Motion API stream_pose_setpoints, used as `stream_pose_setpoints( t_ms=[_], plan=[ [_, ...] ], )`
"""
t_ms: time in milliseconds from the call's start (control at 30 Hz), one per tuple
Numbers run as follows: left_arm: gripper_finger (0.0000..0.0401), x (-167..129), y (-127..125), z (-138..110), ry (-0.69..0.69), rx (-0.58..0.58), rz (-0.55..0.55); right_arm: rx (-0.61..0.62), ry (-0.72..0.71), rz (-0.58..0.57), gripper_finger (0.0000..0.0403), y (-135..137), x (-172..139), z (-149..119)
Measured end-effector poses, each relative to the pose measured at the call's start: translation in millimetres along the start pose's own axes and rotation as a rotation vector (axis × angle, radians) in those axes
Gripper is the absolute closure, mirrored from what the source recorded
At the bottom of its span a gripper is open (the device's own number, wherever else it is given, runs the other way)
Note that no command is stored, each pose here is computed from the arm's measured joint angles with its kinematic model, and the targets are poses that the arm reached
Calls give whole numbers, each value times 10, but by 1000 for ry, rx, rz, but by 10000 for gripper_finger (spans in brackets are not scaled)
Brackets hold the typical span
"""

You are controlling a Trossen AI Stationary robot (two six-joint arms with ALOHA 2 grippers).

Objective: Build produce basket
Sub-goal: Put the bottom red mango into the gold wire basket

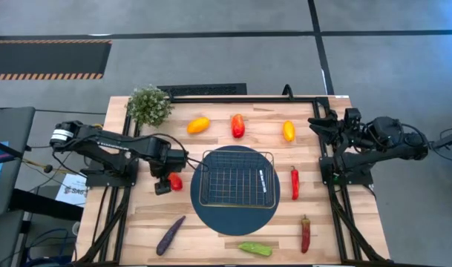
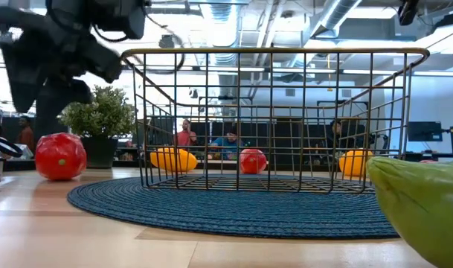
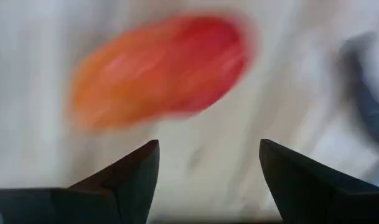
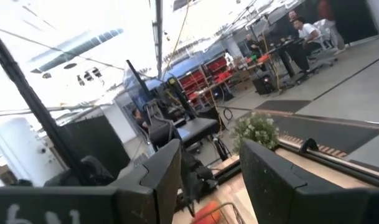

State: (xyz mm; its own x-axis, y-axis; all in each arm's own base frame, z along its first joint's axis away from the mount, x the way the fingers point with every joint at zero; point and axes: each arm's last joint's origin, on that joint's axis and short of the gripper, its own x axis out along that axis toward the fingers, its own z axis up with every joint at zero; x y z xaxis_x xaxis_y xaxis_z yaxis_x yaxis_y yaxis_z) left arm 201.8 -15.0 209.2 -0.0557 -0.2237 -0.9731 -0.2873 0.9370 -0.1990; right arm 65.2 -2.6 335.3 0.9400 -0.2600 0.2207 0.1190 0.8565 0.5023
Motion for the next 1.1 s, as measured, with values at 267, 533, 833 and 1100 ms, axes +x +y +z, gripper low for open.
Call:
stream_pose_setpoints(
  t_ms=[267,533,833,1100],
  plan=[
    [145,-132,204,-28,-4,-191,364,-4,-15,-37,222,-12,0,3],
    [146,-128,197,48,-70,-239,296,-9,-15,-38,223,-12,1,2],
    [146,-121,158,166,-146,-219,161,-12,-15,-37,224,-12,1,3],
    [137,-122,157,175,-145,-240,123,-8,-15,-37,223,-11,1,3]
  ],
)
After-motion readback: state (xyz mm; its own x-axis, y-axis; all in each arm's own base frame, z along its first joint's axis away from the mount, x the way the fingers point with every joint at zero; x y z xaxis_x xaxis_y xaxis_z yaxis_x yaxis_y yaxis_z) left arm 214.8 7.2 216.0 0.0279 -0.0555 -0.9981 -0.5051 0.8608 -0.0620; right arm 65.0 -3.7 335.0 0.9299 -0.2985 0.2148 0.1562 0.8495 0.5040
